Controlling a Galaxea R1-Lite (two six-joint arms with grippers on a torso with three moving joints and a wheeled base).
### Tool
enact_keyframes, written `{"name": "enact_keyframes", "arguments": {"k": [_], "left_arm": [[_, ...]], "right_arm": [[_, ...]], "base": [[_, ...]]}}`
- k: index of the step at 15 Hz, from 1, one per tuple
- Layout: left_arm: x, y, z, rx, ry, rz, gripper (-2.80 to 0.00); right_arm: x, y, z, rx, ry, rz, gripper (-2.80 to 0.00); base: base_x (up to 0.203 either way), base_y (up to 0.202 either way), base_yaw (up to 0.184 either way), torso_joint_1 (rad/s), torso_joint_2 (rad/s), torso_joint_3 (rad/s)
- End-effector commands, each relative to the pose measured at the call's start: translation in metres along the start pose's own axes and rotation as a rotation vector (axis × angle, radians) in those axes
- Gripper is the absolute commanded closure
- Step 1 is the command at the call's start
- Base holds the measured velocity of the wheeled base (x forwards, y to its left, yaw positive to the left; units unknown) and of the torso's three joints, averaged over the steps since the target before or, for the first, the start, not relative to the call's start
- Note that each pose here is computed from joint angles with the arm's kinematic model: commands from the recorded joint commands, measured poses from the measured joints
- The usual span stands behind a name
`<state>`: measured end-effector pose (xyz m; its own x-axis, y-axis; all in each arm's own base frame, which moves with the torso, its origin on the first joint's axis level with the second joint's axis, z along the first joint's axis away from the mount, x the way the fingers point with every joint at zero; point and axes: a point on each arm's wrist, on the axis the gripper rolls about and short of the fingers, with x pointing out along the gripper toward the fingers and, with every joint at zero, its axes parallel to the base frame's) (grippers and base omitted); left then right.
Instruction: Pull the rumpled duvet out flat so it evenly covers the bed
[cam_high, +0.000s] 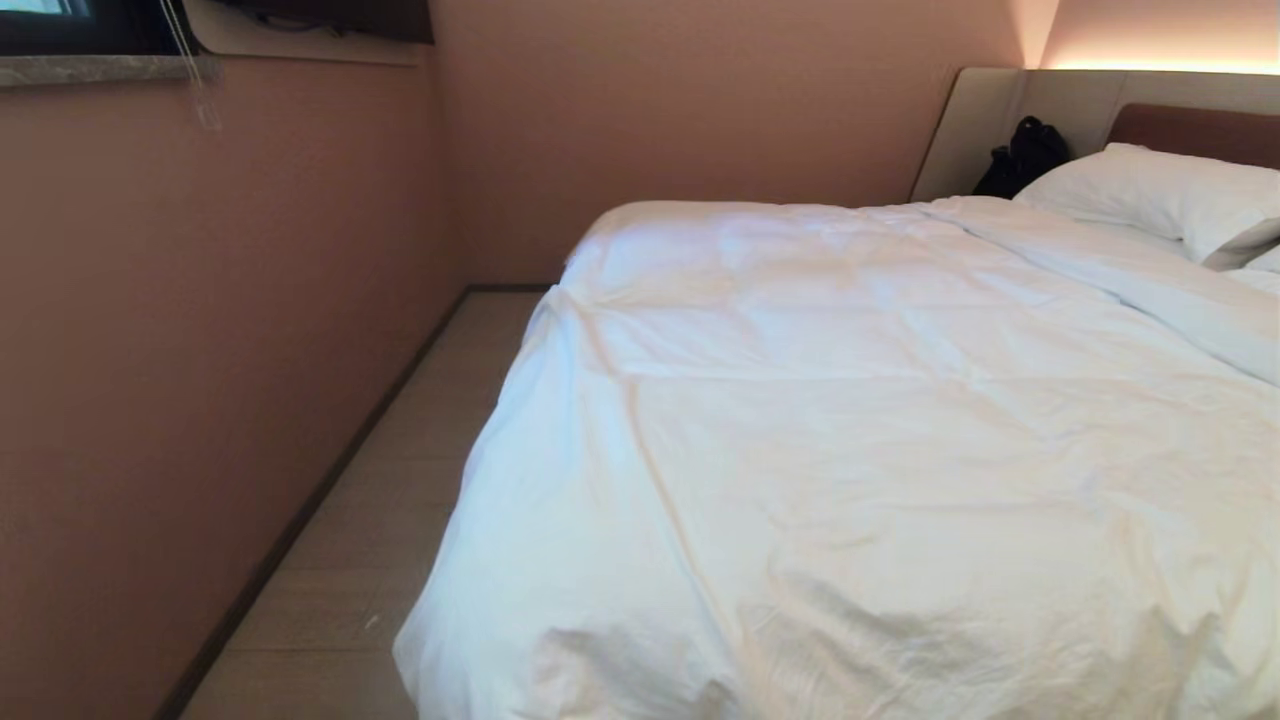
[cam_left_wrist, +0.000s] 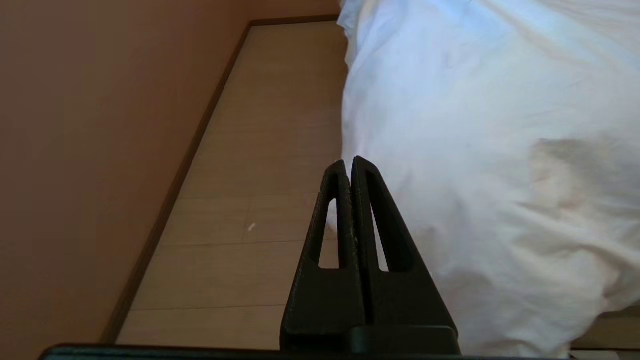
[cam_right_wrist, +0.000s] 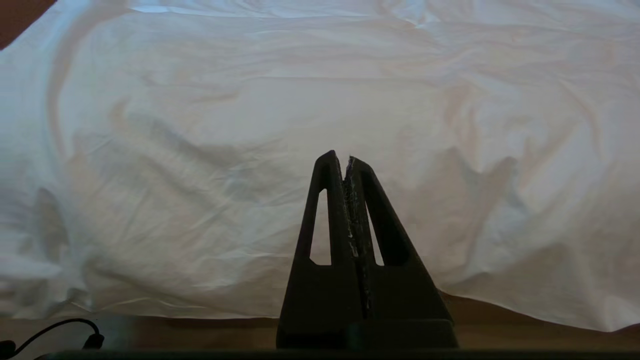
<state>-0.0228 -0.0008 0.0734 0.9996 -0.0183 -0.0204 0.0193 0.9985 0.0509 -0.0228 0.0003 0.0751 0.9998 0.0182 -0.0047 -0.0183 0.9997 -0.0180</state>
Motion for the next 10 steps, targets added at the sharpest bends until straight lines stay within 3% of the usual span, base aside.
{"name": "enact_keyframes", "arguments": {"k": [1,10], "left_arm": [[0.0000,0.0000,0.0000,-0.001,0.000,0.000,0.00],[-0.0002,0.0000,0.0004,0.001,-0.002,0.000,0.00]], "right_arm": [[0.0000,0.0000,0.0000,0.000,0.000,0.002,0.00],[0.0000,0.0000,0.0000,0.000,0.000,0.001,0.00]], "base": [[0.000,0.195,0.001,0.002,0.01,0.002],[0.000,0.197,0.001,0.003,0.00,0.001]]}}
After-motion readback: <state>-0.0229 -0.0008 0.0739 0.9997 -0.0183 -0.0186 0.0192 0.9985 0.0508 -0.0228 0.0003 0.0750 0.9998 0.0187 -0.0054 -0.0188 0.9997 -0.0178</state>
